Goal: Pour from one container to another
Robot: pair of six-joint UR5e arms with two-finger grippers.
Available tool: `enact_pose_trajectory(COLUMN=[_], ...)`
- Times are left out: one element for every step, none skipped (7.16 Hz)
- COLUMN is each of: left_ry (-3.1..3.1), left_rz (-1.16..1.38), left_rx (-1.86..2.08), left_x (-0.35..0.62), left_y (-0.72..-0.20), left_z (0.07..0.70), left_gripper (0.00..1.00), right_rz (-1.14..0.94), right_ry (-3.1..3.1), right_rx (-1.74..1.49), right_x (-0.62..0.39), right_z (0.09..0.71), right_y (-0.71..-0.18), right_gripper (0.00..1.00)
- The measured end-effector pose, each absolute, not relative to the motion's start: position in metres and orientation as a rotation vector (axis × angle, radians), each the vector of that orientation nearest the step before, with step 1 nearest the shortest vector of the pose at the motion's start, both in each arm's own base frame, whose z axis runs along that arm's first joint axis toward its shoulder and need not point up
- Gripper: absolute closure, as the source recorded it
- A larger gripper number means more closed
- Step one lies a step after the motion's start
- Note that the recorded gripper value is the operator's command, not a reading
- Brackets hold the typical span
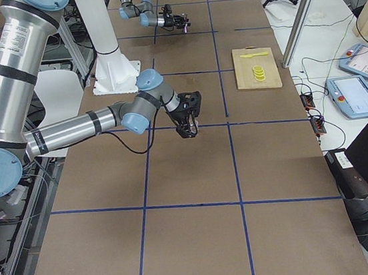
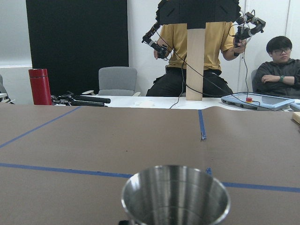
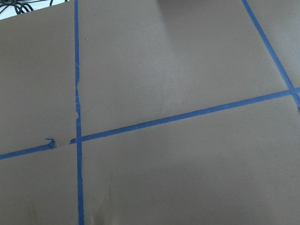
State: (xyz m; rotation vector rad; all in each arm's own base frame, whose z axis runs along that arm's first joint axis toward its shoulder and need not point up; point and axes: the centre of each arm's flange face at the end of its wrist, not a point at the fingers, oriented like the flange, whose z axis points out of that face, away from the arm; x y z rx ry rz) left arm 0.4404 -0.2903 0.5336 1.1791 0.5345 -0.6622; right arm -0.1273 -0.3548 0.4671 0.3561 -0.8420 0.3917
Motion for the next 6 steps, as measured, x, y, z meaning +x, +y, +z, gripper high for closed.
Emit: enact_pose_trajectory(left_ry=[0.534, 0.534, 0.536, 0.539, 0.54, 0.54], left_rz=[-0.663, -0.663, -0.665, -0.667, -0.668, -0.67], left_rx=[1.18, 1.18, 1.179, 1.179, 1.179, 1.178], left_x=[0.4419, 0.4433, 0.4449, 0.4463, 0.4467, 0.4469], left_y=[-0.2906, -0.2909, -0.2911, -0.2913, -0.2916, -0.2918], left_z=[0.5339, 0.5342, 0.5336, 0.5323, 0.5321, 0.5325], left_gripper=[0.48, 0.51, 0.52, 0.54, 0.58, 0.59], right_rz=[0.392, 0.392, 0.392, 0.392, 0.392, 0.392], right_ry=[-0.842, -0.841, -0.842, -0.841, -0.84, -0.839], right_rx=[0.356, 0.356, 0.356, 0.355, 0.355, 0.354], right_x=[-0.1274, -0.1273, -0.1273, -0.1271, -0.1268, -0.1266], right_z=[0.4673, 0.4673, 0.4672, 0.4672, 0.4676, 0.4681], right_y=[-0.3548, -0.3548, -0.3548, -0.3545, -0.3541, -0.3538], right_gripper=[0.0, 0.0, 0.0, 0.0, 0.0, 0.0])
